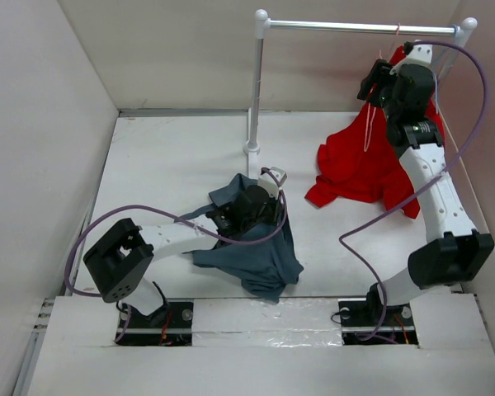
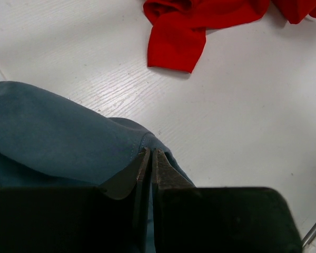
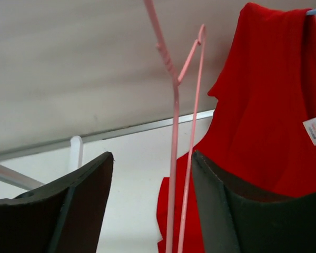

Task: Place the t-shirt on the hanger
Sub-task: Pick up the hanger from the clothesline.

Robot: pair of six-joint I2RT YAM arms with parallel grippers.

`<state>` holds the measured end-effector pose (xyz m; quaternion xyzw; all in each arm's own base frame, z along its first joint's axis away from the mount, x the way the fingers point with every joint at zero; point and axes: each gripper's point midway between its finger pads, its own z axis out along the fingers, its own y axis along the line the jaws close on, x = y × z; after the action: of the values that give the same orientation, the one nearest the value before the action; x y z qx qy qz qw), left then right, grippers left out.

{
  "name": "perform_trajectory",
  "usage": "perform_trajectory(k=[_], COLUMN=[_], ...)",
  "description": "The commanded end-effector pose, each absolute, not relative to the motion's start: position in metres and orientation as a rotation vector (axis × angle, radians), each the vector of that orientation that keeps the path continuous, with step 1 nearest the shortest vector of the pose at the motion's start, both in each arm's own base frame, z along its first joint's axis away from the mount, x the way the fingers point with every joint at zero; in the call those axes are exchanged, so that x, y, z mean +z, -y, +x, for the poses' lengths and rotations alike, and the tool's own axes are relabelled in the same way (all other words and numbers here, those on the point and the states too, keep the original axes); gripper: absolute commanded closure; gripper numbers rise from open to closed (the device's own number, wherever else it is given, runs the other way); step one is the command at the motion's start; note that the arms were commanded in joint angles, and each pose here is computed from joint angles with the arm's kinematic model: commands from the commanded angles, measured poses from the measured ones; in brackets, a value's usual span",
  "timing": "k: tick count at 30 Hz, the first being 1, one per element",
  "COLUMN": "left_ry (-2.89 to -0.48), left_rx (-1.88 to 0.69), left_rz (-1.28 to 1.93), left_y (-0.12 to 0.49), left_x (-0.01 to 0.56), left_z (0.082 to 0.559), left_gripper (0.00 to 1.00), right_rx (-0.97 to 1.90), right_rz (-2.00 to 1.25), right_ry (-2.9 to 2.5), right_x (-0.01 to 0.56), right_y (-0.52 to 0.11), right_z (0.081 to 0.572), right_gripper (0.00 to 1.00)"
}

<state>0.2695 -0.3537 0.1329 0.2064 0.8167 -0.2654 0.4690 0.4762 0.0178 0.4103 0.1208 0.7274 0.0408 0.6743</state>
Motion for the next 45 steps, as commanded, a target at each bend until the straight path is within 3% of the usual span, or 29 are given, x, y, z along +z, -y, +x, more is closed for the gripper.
perform_trajectory(k=[1,10,20,26,29,39,45], left_ry=[-1.935,-1.908,-1.894,-1.899,-1.892,-1.891,-1.890], left_rx=[-0.717,-0.768,-0.776,-0.774,-0.772,-0.759,-0.748], left_rz=[0.491,0.512,0.509,0.514,0.512,0.495,0.483], left_y=[0.357,0.360,0.357,0.357,0.357,0.354,0.352], left_x=[0.156,0.164,0.171,0.169,0.170,0.171,0.172], left_z=[0.268,0.262,0.259,0.259,0.260,0.262,0.263], left_gripper=[1.00,1.00,1.00,1.00,1.00,1.00,1.00], right_rx=[0.057,-0.057,-0.107,-0.151,-0.159,-0.042,0.017], right_rz=[0.241,0.253,0.252,0.259,0.256,0.235,0.238], right_ry=[-1.524,-1.534,-1.541,-1.517,-1.499,-1.325,-1.376], right_x=[0.461,0.451,0.449,0.456,0.463,0.512,0.487], right_y=[-0.010,0.003,0.004,0.004,0.003,-0.005,-0.012], right_z=[0.474,0.493,0.517,0.516,0.509,0.456,0.448], right_gripper=[0.36,0.46,0.51,0.91,1.00,1.00,1.00])
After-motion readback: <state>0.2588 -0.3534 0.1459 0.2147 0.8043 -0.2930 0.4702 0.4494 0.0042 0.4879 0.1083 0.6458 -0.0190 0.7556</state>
